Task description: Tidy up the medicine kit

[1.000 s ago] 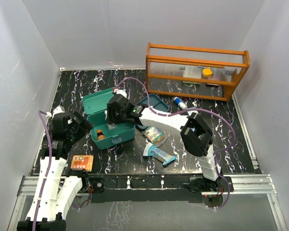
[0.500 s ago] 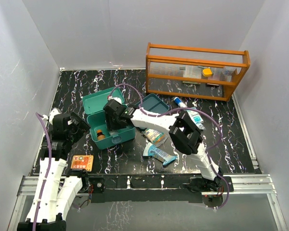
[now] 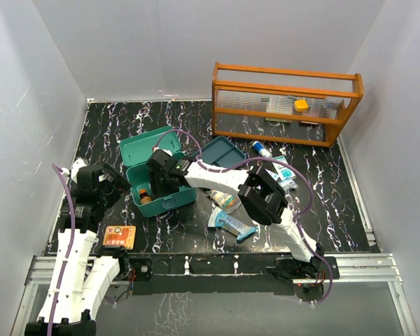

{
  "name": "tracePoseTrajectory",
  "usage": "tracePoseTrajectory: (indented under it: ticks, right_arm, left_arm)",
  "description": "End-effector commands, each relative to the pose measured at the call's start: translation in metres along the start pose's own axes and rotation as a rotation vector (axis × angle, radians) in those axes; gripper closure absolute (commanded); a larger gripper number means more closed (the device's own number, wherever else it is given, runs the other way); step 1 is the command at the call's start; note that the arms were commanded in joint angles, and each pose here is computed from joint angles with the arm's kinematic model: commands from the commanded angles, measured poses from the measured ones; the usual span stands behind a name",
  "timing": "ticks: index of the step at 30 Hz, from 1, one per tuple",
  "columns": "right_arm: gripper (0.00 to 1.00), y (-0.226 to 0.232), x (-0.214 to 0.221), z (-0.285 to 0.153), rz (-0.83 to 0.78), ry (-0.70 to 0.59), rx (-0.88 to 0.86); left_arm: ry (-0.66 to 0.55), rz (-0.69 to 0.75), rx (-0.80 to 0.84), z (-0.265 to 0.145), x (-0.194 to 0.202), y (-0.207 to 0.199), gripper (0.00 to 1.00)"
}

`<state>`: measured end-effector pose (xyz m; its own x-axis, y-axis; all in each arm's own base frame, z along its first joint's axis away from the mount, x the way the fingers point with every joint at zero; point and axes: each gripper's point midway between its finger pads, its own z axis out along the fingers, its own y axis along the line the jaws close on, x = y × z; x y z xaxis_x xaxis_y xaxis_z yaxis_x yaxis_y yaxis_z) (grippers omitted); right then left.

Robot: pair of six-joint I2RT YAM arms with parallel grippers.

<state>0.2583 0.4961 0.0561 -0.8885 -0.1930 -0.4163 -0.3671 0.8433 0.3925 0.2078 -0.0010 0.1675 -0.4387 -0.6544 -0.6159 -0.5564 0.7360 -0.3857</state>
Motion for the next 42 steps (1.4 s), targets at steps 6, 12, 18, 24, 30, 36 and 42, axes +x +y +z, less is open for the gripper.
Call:
tracePoseTrajectory:
  ticks: [6, 12, 18, 24, 30, 36, 42]
  right_arm:
    - [0.58, 0.032, -0.006, -0.009, 0.049, -0.009, -0.089]
    - [0.55, 0.032, -0.007, -0.02, 0.04, -0.02, -0.07]
    - [0.55, 0.036, -0.011, -0.029, 0.027, -0.031, -0.079]
    - [0.53, 0.037, -0.002, -0.032, 0.016, 0.005, -0.089]
    - [0.39, 0.046, -0.023, -0.05, 0.004, -0.062, -0.089]
    - [0.34, 0.059, -0.06, -0.092, -0.025, -0.189, -0.092]
    - [0.32, 0.057, -0.083, -0.147, -0.104, -0.326, -0.094]
  left_arm:
    - [-0.047, 0.008, -0.017, -0.008, -0.014, 0.002, 0.1]
    - [-0.08, 0.005, -0.029, -0.011, -0.02, 0.004, 0.09]
    - [-0.081, 0.005, -0.025, -0.009, -0.02, 0.003, 0.08]
    - [-0.08, 0.004, -0.021, -0.008, -0.021, 0.001, 0.08]
    - [-0.088, 0.007, -0.016, -0.009, -0.024, -0.001, 0.07]
    - [-0.114, 0.001, -0.001, -0.021, -0.035, -0.006, 0.06]
    - [-0.142, 0.001, 0.084, -0.036, -0.048, -0.025, 0.05]
